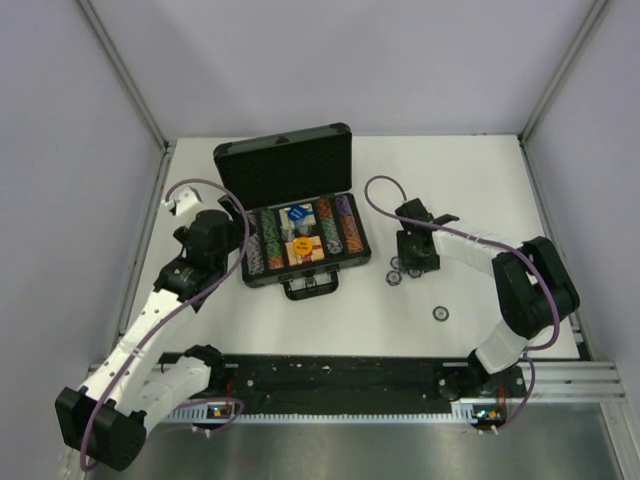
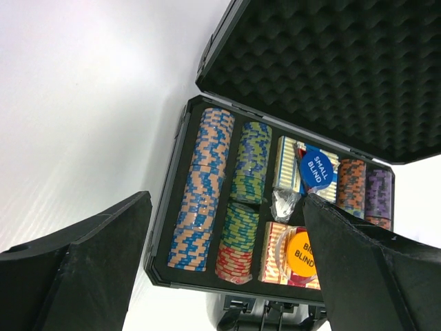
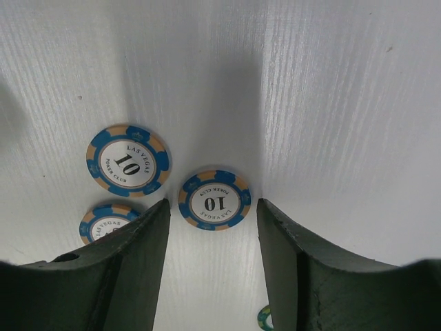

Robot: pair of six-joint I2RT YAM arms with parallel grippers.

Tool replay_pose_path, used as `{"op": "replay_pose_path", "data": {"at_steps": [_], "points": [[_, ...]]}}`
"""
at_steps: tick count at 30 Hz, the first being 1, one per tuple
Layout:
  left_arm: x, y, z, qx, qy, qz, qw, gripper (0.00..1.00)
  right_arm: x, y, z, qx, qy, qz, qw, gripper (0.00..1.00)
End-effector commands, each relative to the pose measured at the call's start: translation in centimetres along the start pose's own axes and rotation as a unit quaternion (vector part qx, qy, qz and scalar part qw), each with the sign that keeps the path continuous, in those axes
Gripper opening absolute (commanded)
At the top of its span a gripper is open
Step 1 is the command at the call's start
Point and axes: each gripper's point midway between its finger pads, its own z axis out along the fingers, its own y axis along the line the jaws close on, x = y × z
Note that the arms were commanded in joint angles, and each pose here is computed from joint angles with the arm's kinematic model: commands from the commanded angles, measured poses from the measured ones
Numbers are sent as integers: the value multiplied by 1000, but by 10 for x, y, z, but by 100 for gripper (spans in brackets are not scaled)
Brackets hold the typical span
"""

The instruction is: Pack up texas hold em set

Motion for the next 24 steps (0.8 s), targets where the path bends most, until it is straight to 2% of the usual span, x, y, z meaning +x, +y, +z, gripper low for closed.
{"op": "replay_pose_path", "data": {"at_steps": [1, 12, 14, 17, 24], "points": [[-34, -20, -2, 25, -52, -24, 998, 97, 11, -5, 12, -6, 26, -2, 1000, 52], [-35, -19, 0, 23, -55, -24, 998, 97, 21, -6, 18, -9, 55, 6, 998, 49], [-35, -20, 0, 25, -55, -25, 998, 97, 20, -6, 19, -7, 57, 7, 998, 46], [-33, -20, 2, 25, -51, -23, 998, 97, 12, -8, 14, 0, 46, 8, 999, 40], [-33, -18, 1, 22, -51, -22, 998, 97, -19, -6, -15, -7, 2, 12, 1000, 39]]}}
